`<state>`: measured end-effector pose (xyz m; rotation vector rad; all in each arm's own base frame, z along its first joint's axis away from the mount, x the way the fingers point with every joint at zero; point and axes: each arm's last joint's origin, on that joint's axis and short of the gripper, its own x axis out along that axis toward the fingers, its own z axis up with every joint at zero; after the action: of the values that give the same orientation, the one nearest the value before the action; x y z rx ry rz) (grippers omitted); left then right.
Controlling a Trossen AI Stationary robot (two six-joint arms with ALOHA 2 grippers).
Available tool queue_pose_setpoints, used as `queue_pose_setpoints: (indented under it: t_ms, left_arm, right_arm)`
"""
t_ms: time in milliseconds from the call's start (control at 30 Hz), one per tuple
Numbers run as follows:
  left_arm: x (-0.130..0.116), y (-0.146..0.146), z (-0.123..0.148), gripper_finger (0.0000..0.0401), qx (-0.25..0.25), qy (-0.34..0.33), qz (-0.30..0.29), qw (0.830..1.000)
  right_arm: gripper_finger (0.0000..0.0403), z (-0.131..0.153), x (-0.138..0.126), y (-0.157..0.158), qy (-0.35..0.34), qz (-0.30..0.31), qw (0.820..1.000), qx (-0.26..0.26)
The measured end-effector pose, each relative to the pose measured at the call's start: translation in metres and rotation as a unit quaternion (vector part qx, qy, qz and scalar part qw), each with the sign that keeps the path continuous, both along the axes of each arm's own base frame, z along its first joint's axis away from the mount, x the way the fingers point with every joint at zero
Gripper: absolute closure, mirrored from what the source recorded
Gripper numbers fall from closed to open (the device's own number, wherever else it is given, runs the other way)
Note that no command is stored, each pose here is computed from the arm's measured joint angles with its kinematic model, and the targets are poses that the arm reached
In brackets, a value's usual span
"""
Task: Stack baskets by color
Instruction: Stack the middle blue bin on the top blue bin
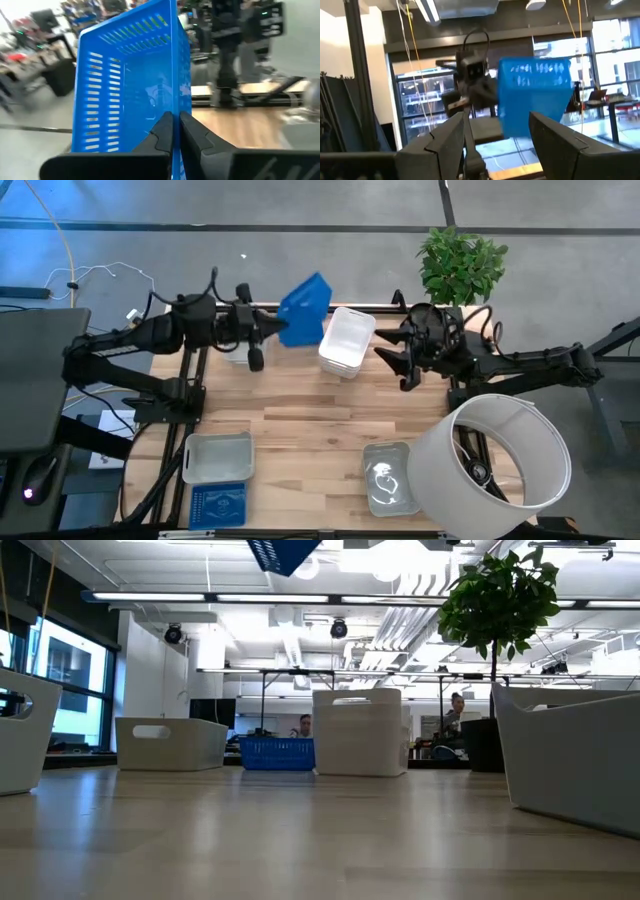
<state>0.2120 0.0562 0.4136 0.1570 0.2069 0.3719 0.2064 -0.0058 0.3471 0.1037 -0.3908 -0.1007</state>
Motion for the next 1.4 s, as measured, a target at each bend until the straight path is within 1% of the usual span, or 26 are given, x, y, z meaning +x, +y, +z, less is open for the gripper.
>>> queue_pose_setpoints:
  t_ms: [133, 200, 333, 467, 767, 1100, 1267, 1400]
  left_arm:
    - [0.004, -0.017, -0.015, 0.0401, -0.025, -0.001, -0.023, 0.999]
    - [0.008, -0.026, -0.022, 0.0401, -0.032, -0.019, -0.026, 0.999]
    - [0.015, -0.041, -0.038, 0.0401, -0.033, -0.081, -0.027, 0.996]
    - [0.018, -0.048, -0.053, 0.0401, -0.034, -0.089, -0.027, 0.995]
    - [0.018, -0.05, -0.048, 0.0401, -0.04, -0.122, -0.04, 0.991]
    - [0.018, -0.05, -0.048, 0.0401, -0.035, -0.119, -0.037, 0.992]
    - [0.018, -0.05, -0.048, 0.0401, -0.035, -0.12, -0.036, 0.992]
    - [0.017, -0.049, -0.048, 0.0401, -0.018, -0.114, -0.03, 0.993]
  right_arm:
    - [0.0194, -0.001, 0.0, 0.0, 0.006, -0.001, 1.0, -0.004]
    - [0.0194, -0.002, 0.001, 0.0, 0.012, 0.0, 1.0, -0.005]
    - [0.0194, -0.002, 0.001, 0.0, 0.014, 0.001, 1.0, -0.005]
    - [0.0194, -0.002, 0.001, 0.0, 0.014, 0.001, 1.0, -0.005]
    - [0.0194, -0.002, 0.001, 0.0, 0.014, 0.004, 1.0, -0.002]
    - [0.0194, -0.002, 0.001, 0.001, 0.013, 0.024, 1.0, -0.004]
    - [0.0194, -0.002, 0.001, 0.002, 0.013, 0.024, 1.0, -0.004]
    - [0.0194, -0.002, 0.001, 0.001, 0.013, 0.024, 1.0, -0.004]
